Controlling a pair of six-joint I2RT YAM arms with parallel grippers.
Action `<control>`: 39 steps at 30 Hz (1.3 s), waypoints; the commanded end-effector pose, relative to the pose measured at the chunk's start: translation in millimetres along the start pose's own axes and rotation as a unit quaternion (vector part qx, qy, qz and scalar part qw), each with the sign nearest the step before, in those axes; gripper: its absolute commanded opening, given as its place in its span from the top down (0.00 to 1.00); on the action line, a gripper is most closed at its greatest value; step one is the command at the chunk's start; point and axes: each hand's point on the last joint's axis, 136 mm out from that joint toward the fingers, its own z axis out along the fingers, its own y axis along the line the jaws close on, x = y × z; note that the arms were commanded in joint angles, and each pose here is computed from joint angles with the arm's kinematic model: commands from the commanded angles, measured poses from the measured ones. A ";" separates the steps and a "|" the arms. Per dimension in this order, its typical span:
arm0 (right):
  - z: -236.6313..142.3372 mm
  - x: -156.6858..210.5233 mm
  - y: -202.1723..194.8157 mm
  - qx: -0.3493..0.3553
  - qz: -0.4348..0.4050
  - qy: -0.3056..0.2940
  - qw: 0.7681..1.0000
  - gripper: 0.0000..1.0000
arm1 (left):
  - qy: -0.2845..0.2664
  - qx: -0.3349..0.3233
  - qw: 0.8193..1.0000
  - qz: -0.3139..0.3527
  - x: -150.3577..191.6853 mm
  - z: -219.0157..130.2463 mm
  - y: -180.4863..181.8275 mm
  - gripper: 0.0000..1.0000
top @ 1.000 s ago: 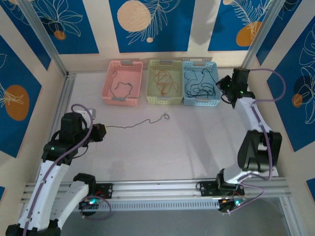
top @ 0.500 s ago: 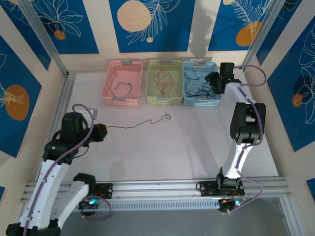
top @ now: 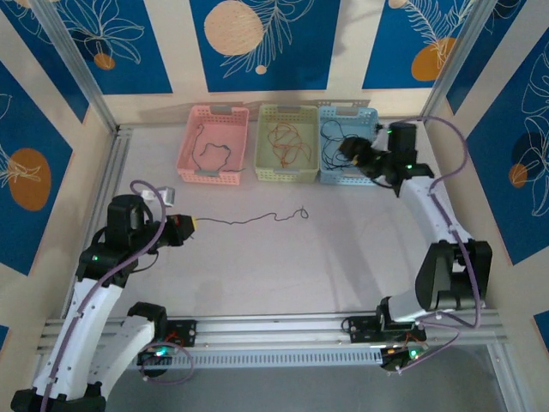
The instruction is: Untangle the cables
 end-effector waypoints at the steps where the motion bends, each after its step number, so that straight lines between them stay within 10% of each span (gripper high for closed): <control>1: 1.1 76.1 52.8 -0.100 -0.113 0.102 0.983 0.36 | -0.001 0.032 0.999 0.002 -5.8 1.5 -11.4 1.00; 9: -0.1 184.7 88.6 -0.106 -0.356 0.182 0.910 0.25 | 0.014 0.035 0.999 0.014 -5.1 0.5 -14.8 1.00; 27: 31.1 236.7 49.7 -0.027 -0.471 0.263 0.842 0.24 | 0.025 0.032 0.999 0.015 -2.9 0.8 -13.9 1.00; 31: 42.9 225.8 44.8 0.000 -0.469 0.238 0.850 0.46 | 0.025 0.038 0.999 0.011 -1.8 1.3 -15.3 1.00; 35: 42.6 188.7 78.8 -0.028 -0.413 0.155 0.897 0.97 | 0.024 0.033 0.999 -0.003 3.2 2.5 -10.8 1.00; 39: 19.6 139.6 135.9 -0.131 -0.293 0.051 0.946 1.00 | 0.029 0.041 0.998 -0.028 11.9 12.2 -6.0 1.00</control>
